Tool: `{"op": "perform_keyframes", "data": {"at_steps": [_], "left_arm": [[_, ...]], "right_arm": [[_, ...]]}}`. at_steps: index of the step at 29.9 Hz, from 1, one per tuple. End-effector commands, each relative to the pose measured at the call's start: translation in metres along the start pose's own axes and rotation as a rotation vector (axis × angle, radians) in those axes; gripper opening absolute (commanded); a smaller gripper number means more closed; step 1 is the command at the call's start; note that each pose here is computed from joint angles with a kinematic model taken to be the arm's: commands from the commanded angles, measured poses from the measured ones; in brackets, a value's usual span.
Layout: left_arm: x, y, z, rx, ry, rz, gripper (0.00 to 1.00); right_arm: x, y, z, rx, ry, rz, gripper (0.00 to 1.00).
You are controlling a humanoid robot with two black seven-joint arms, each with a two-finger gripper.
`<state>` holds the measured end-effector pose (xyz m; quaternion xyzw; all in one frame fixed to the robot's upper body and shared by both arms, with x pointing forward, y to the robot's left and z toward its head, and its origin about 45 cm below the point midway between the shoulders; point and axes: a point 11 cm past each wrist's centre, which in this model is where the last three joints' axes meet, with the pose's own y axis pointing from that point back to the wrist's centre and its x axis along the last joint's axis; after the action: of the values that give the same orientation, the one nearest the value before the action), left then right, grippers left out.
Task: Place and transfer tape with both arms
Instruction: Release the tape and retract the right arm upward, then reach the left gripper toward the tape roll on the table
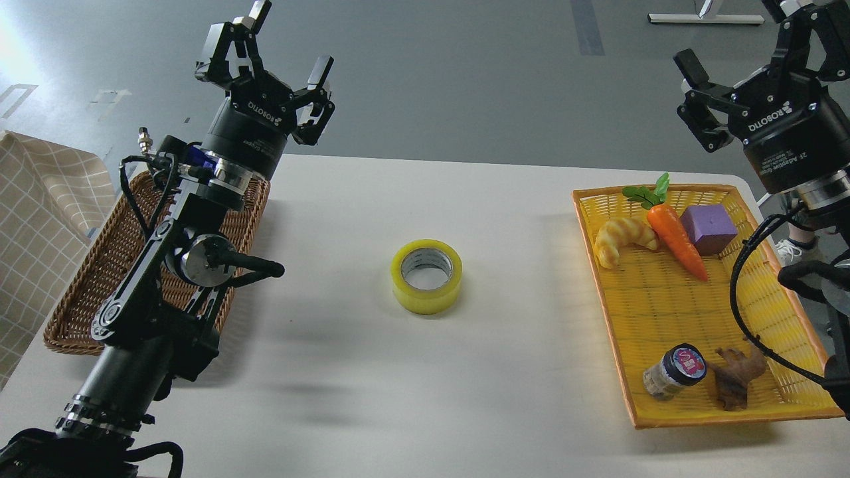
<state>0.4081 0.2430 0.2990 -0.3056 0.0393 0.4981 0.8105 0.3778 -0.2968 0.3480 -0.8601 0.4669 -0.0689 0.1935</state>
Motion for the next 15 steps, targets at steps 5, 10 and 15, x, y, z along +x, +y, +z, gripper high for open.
{"op": "perform_keyframes", "data": {"at_steps": [5, 10, 15], "left_arm": [[-0.010, -0.001, -0.002, -0.024, -0.151, -0.050, 0.98], [-0.019, -0.002, -0.017, 0.038, -0.244, -0.078, 0.98], [-0.031, -0.001, -0.032, 0.063, -0.621, -0.117, 0.98]], "right_arm": [[-0.001, 0.002, 0.002, -0.009, 0.000, -0.003, 1.00], [0.000, 0.001, 0.001, -0.006, 0.002, -0.001, 1.00], [0.001, 0.000, 0.001, -0.007, 0.003, 0.002, 1.00]]}}
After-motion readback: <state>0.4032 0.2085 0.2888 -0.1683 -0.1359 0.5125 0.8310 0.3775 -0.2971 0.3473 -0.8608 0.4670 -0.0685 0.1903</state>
